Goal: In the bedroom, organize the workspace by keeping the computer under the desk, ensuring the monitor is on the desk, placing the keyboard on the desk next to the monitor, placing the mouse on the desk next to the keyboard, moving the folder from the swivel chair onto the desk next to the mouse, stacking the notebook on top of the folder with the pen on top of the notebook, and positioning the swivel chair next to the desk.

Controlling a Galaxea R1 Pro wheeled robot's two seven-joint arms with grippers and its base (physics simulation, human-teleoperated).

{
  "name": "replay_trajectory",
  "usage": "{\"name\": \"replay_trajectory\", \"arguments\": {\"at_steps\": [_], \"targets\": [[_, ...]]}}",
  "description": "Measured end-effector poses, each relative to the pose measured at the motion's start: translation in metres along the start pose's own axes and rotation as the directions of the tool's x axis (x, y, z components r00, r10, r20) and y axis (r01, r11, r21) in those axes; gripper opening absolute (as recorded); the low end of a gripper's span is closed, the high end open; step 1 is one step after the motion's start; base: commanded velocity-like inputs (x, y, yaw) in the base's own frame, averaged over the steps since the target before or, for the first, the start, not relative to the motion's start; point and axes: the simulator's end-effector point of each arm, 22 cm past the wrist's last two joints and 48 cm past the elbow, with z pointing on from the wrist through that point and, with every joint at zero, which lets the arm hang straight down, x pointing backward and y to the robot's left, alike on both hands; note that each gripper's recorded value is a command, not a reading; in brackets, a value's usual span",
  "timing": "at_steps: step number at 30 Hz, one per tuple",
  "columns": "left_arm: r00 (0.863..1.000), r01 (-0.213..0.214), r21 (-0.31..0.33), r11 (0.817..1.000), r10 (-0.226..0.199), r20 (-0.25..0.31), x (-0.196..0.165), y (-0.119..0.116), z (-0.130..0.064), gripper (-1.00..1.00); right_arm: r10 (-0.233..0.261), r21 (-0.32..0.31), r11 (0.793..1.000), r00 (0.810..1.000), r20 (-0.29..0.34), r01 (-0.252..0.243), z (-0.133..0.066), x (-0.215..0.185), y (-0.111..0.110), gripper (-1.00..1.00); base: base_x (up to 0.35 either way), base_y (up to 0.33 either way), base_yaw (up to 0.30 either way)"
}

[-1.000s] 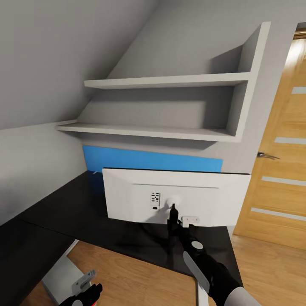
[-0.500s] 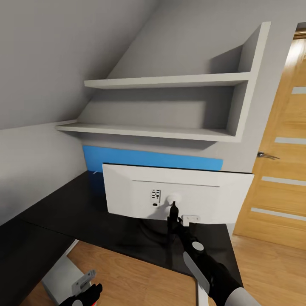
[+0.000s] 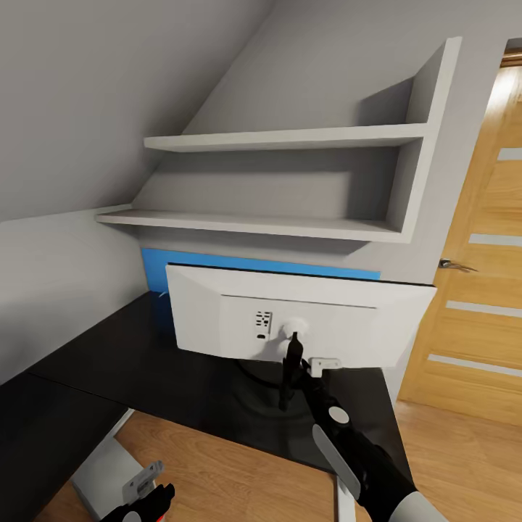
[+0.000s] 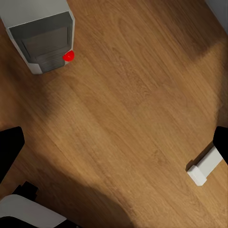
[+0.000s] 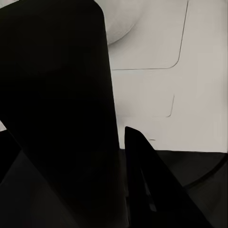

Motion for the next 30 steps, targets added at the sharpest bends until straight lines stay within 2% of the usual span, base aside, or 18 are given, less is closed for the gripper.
{"name": "replay_trajectory", "arguments": {"at_steps": [2,9,13,17,21,24,26,28,30], "targets": [[1.000,0.000,0.000,1.000,0.000,-0.001,0.000,0.000,0.000,1.00,0.026,-0.011,1.000,1.000,0.005,-0.025,-0.003,-0.003,0.005,-1.00,0.000,0.000,0.000],[1.000,0.000,0.000,1.000,0.000,0.000,0.000,0.000,0.000,1.00,0.018,-0.036,0.999,0.999,0.031,-0.017,-0.011,-0.015,0.015,-1.00,0.000,0.000,0.000],[1.000,0.000,0.000,1.000,0.000,0.000,0.000,0.000,0.000,1.00,0.014,-0.051,0.999,1.000,0.005,-0.014,-0.013,-0.012,0.018,-1.00,0.000,0.000,0.000],[1.000,0.000,0.000,1.000,0.000,-0.001,0.000,0.000,0.000,1.00,0.003,-0.113,0.994,1.000,-0.015,-0.004,-0.016,-0.009,0.031,-1.00,0.000,0.000,0.000],[1.000,0.000,0.000,1.000,0.000,0.000,0.000,0.000,0.000,1.00,-0.009,-0.138,0.990,1.000,-0.018,0.006,-0.017,-0.010,0.034,-1.00,0.000,0.000,0.000],[1.000,0.000,0.000,1.000,0.000,0.000,0.000,0.000,0.000,1.00,-0.039,-0.155,0.987,0.999,0.020,0.041,-0.025,-0.030,0.026,-1.00,0.000,0.000,0.000],[1.000,0.000,0.000,1.000,0.000,0.000,0.000,0.000,0.000,1.00,-0.062,-0.168,0.984,0.998,0.023,0.065,-0.032,-0.040,0.021,-1.00,0.000,0.000,0.000],[1.000,0.001,0.000,1.000,-0.001,0.000,0.000,0.000,0.000,1.00,-0.103,-0.181,0.978,0.995,0.007,0.103,-0.042,-0.047,0.015,-1.00,0.000,0.000,0.000],[1.000,0.001,0.000,1.000,-0.001,-0.001,0.000,0.000,0.000,1.00,-0.173,-0.197,0.967,0.984,-0.031,0.164,-0.057,-0.057,0.005,-1.00,0.000,0.000,0.000]]}}
